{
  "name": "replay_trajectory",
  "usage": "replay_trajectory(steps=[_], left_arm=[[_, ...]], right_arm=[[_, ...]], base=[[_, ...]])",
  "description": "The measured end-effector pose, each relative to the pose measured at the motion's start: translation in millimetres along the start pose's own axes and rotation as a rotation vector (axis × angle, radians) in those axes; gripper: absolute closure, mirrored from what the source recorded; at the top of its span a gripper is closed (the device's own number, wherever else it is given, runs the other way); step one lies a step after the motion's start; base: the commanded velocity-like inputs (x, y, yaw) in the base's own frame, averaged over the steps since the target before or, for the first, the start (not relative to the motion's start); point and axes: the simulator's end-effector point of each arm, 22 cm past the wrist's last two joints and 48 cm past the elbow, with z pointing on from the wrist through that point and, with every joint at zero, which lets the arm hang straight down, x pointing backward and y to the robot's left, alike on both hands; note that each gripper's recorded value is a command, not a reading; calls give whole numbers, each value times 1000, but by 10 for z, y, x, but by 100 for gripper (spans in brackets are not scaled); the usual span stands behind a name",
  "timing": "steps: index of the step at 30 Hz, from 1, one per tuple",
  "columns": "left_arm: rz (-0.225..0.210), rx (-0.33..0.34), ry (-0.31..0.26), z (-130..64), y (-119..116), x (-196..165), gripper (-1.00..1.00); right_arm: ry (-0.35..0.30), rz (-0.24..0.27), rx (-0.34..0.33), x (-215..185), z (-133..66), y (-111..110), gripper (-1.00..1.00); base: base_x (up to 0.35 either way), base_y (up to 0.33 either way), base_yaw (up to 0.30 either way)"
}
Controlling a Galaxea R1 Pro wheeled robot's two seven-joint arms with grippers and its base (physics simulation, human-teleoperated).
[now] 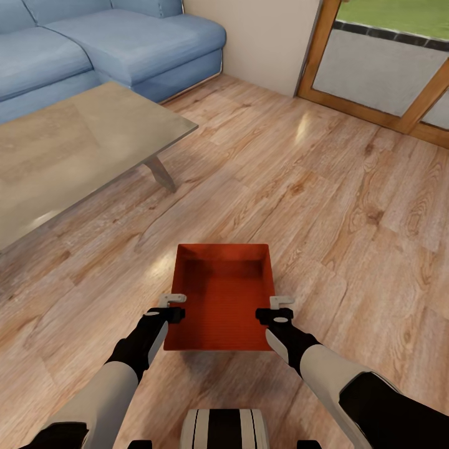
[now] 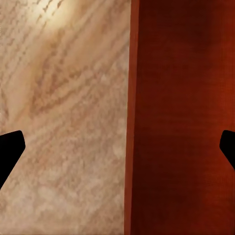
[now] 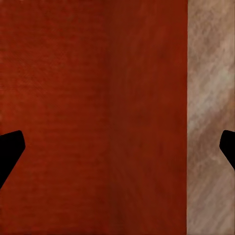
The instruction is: Move the two storage containers from the living room to the garage. In the garage, place one container on the floor and stack the other container on top of it (either order is fine).
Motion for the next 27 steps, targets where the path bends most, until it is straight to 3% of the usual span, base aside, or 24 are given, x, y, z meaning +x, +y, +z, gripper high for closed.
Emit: replay_trajectory(steps=[27], left_arm=[[0, 1, 2, 0, -5, 5, -100]], right_arm=[[-1, 0, 1, -5, 0, -1, -100]], base=[[0, 0, 0]])
